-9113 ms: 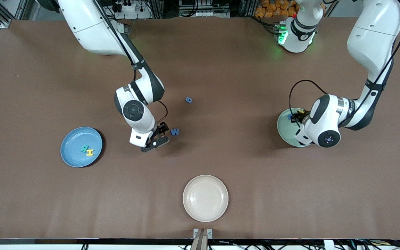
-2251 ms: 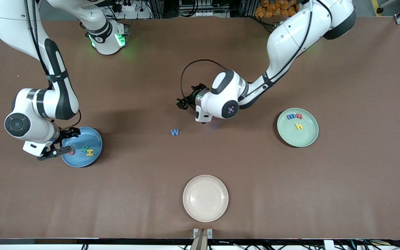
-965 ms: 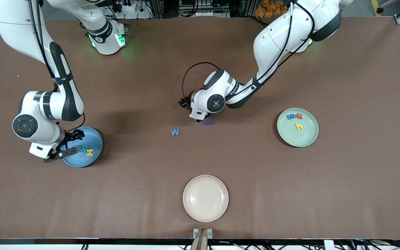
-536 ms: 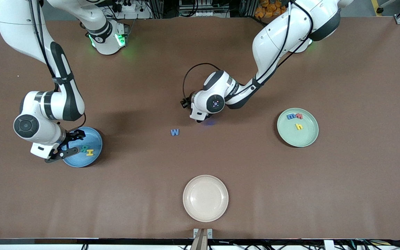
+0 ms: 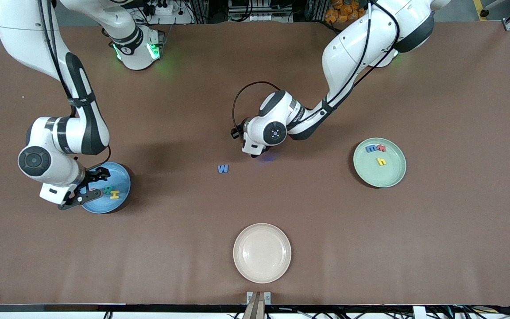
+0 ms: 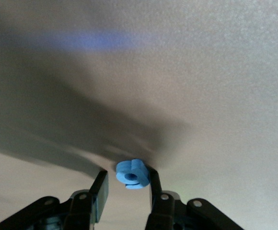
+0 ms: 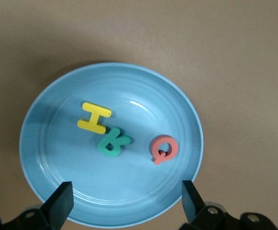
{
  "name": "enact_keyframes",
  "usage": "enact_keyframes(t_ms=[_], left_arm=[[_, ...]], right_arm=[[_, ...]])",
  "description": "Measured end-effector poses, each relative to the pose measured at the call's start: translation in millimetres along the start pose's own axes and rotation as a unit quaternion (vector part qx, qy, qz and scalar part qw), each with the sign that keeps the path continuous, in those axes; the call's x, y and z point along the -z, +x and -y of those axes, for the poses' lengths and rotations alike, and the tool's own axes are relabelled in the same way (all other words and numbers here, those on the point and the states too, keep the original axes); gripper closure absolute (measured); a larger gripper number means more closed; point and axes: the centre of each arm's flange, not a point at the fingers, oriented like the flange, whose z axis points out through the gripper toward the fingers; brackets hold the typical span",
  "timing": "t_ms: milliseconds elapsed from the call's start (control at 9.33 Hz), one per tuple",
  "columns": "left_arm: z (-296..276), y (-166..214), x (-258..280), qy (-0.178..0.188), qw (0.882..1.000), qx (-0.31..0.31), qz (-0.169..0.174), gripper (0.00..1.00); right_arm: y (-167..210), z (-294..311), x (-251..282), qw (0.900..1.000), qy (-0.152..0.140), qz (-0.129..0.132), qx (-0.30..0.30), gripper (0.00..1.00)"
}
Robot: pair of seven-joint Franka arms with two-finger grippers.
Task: Sort uppercase to blue plate, lowercase to green plate
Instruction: 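Release the Q on the blue plate while the left gripper grasps the g, then grasp the blue M with the right gripper while the left gripper lifts the g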
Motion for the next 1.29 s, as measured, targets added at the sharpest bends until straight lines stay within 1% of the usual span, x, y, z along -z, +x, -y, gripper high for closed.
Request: enact_keyframes(t_ms=[214,429,643,965,1287], left_arm=[[-1,2,3,-0.003,1.000,0.002,-0.002,0.67],[-3,4,6,-0.006,1.000,0.003,-0.003,0.71],[-3,5,7,-0.007,1.000,0.004,-0.004,0.71],[-3,6,7,-0.007,1.000,0.005,-0.004,0.71],[-3,23,25,0.006,1.000,0.017,0.002,0.71]], right_arm=[[7,4,5,1.000,-0.003,-0.005,0.005,0.00],[15,15,10,1.000,0.003,-0.014,0.005,0.00],[23,30,14,1.000,0.014,-0.021,0.004,0.00],[29,46,17,0.999,0.022,-0.026,-0.009,0.00],[35,62,20,0.999,0.029,-0.030,-0.024,0.00]])
